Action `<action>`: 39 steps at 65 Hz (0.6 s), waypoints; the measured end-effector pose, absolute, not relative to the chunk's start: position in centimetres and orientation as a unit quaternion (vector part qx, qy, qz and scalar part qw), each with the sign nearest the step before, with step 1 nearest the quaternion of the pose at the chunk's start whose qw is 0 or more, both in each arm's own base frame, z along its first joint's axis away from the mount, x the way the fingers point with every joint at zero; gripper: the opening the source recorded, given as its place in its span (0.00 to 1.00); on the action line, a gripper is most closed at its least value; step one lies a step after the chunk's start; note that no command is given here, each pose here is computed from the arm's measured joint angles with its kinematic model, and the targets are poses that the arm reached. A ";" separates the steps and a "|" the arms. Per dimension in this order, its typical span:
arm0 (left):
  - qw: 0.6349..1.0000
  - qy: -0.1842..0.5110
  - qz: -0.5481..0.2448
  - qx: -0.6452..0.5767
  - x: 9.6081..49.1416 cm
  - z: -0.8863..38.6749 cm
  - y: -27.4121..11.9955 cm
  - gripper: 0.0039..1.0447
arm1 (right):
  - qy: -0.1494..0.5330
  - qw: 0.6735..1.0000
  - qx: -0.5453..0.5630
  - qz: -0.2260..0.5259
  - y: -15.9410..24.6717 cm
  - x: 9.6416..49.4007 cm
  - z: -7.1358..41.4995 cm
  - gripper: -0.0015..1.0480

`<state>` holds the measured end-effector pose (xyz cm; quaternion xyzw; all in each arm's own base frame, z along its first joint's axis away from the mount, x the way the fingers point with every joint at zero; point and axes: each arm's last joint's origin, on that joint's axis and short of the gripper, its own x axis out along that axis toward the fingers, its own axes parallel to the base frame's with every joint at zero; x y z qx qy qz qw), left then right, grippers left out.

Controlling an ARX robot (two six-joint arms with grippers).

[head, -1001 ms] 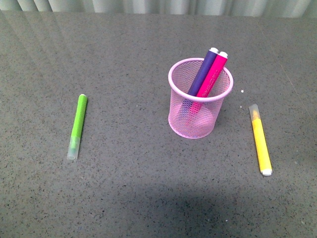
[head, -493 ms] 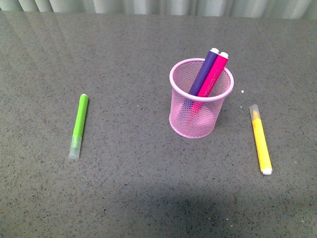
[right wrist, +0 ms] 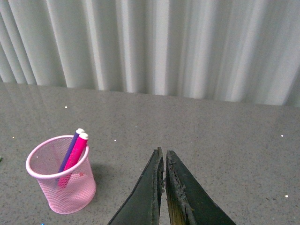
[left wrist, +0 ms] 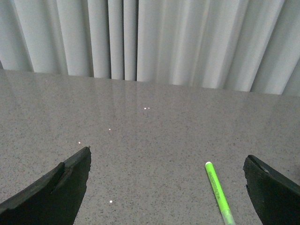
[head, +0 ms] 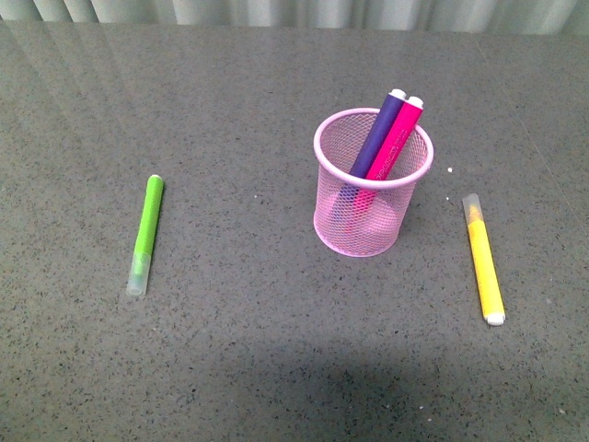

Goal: Insert purple and pink pens into pink cup

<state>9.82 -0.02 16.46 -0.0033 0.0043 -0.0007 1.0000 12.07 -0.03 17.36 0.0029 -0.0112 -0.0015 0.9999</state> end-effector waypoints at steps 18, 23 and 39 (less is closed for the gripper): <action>1.000 0.004 -0.001 -0.003 9.8 16.5 0.0 0.93 | -0.011 1.000 0.003 -0.001 0.0 11.4 17.4 0.03; 1.000 0.004 -0.001 -0.003 9.8 16.5 0.0 0.93 | -0.012 1.000 0.003 -0.001 0.0 11.2 17.4 0.03; 1.000 0.004 -0.001 -0.003 9.8 16.5 0.0 0.93 | -0.011 1.000 0.003 -0.001 0.0 10.7 17.3 0.03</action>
